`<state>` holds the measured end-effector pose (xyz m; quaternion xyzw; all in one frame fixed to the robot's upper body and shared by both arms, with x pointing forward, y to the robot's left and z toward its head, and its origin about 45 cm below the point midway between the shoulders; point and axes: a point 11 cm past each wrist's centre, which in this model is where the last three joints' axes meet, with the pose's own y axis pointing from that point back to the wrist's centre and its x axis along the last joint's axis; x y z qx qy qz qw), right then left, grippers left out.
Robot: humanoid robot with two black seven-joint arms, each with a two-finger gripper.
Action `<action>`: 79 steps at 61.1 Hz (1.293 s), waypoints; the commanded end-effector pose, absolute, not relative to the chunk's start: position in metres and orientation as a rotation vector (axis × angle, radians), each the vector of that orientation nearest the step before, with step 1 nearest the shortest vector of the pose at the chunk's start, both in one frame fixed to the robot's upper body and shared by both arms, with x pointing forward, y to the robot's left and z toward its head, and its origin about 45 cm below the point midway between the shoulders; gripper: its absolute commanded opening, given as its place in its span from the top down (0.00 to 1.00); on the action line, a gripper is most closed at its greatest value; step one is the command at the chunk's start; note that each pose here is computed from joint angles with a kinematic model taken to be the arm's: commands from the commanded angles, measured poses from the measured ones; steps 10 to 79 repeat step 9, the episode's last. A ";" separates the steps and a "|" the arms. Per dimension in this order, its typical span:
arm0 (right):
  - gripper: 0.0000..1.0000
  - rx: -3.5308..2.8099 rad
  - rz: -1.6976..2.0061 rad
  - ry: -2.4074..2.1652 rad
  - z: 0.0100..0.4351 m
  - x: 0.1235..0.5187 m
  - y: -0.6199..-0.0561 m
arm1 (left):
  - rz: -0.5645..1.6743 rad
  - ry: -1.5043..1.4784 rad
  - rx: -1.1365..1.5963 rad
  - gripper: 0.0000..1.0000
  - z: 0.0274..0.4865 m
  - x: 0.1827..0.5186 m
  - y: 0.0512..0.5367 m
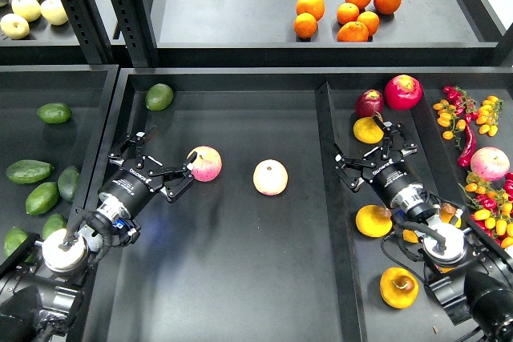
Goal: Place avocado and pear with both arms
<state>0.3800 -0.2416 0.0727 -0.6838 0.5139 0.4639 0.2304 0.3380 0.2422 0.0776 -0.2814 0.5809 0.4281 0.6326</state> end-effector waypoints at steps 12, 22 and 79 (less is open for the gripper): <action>0.01 -1.881 1.275 1.412 0.073 0.380 -0.241 | 0.976 1.326 -0.645 0.01 0.079 0.338 0.242; 0.01 -1.881 1.275 1.412 0.073 0.380 -0.241 | 0.976 1.326 -0.645 0.01 0.079 0.338 0.242; 0.01 -1.881 1.275 1.412 0.073 0.380 -0.241 | 0.976 1.326 -0.645 0.01 0.079 0.338 0.242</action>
